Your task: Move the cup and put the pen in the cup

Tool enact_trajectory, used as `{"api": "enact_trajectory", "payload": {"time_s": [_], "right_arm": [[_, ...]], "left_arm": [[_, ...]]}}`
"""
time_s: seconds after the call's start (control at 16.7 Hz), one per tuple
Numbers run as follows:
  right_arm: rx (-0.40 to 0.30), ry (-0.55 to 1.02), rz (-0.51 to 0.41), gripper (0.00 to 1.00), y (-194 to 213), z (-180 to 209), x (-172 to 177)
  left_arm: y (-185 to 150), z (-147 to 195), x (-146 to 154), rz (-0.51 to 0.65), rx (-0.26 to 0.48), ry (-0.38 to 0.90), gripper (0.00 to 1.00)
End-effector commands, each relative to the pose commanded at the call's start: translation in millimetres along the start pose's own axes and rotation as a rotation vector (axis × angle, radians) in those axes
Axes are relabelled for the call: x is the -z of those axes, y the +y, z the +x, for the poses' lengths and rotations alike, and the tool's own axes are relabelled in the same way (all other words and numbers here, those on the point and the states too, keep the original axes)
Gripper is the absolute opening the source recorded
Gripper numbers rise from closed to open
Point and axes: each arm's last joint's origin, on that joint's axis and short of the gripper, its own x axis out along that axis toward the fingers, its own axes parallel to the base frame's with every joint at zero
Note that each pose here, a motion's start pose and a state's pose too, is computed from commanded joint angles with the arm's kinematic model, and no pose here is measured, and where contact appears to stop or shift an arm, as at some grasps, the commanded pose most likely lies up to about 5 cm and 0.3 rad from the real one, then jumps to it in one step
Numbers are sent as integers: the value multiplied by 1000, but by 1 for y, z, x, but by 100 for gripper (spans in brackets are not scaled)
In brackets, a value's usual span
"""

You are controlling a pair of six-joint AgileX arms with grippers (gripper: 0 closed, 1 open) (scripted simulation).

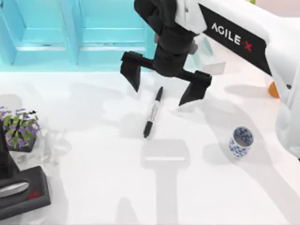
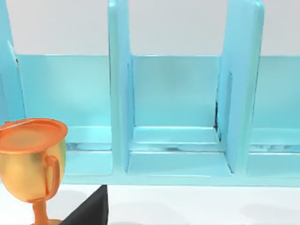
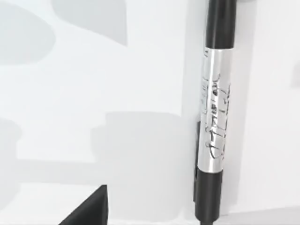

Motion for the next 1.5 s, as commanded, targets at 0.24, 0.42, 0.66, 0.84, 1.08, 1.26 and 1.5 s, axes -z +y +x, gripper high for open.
{"api": "enact_trajectory", "payload": {"time_s": [0.24,0.42,0.66,0.84,1.08,1.26,1.5], "right_arm": [[-3,-1,-2,100,3,37,-1],[-2,-1,-2,100,3,72,0],[-2,-1,-2,100,1,95,2],[-2,-1,-2,100,1,95,2],[-2,-1,-2,70,1,95,2],[-2,-1,-2,47,1,95,2],[-2,-1,-2,17,1,95,2]], "left_arm": [[0,0,0,0,0,0,100],[0,0,0,0,0,0,100],[0,0,0,0,0,0,100],[0,0,0,0,0,0,100],[0,0,0,0,0,0,100],[0,0,0,0,0,0,100],[0,0,0,0,0,0,100]]}}
